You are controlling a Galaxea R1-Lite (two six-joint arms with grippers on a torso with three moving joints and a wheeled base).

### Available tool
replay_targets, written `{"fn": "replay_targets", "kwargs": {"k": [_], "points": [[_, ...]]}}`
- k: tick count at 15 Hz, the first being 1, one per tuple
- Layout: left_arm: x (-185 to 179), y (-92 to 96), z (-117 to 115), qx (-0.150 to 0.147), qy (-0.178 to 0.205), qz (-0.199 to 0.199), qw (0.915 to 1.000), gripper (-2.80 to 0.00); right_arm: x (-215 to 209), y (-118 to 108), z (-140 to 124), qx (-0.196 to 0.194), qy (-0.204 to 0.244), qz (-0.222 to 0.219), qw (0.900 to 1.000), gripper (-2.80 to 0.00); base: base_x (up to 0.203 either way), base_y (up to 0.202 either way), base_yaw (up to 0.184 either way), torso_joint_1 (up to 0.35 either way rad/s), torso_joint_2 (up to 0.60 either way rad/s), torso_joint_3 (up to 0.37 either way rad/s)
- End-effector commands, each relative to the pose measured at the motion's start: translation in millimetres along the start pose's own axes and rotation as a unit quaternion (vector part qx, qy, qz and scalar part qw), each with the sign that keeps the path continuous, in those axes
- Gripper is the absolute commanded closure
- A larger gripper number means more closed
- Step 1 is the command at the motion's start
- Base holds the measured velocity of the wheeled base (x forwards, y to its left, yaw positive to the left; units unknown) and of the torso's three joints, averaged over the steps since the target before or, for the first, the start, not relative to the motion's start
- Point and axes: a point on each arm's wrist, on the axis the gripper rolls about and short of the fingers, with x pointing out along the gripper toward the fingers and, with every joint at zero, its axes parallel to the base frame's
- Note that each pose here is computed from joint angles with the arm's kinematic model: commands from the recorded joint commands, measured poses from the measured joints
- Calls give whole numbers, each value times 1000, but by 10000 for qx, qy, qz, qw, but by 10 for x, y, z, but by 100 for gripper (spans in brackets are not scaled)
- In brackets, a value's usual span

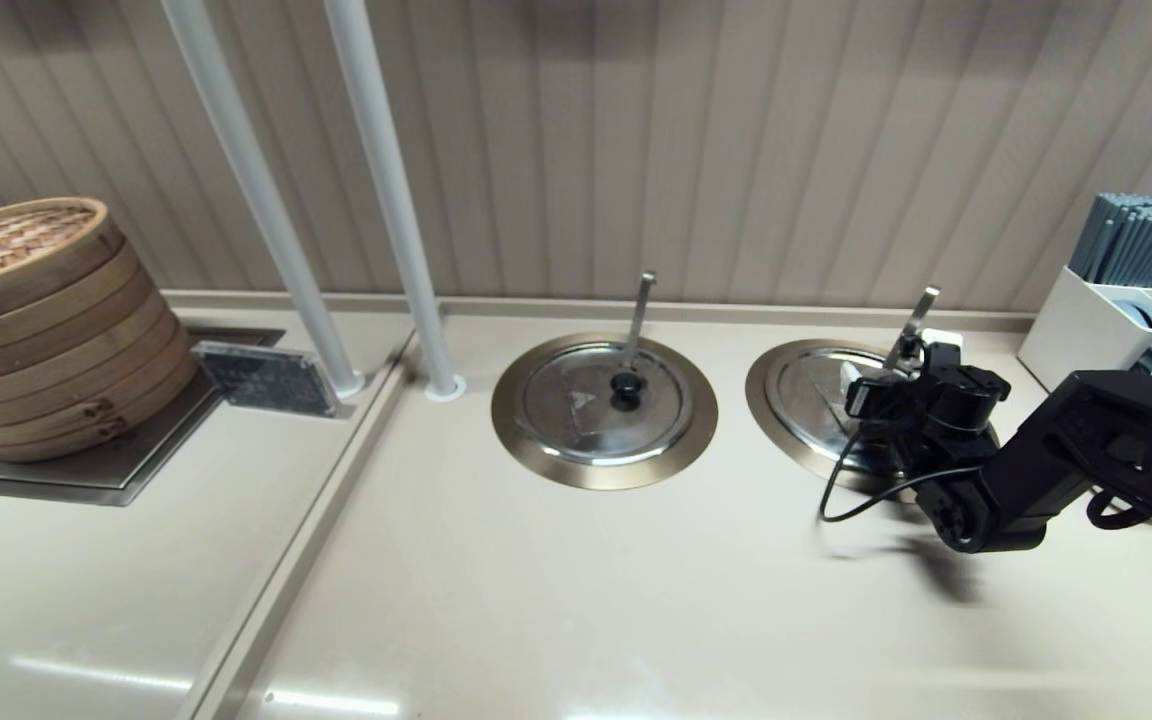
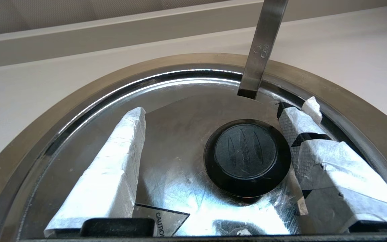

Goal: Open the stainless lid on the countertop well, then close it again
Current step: Open the lid

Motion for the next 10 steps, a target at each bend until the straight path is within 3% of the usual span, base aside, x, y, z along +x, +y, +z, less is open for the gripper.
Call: {"fn": "replay_targets", "kwargs": {"k": [1, 10], "points": [[0, 0, 0, -1, -2, 1, 10000, 0, -16, 42, 56, 34, -107, 28, 9999, -280, 0, 0, 0, 0, 0, 0], [0, 0, 0, -1, -2, 1, 10000, 0, -123, 177, 151, 83, -260, 192, 9994, -280, 0, 0, 0, 0, 0, 0]]}}
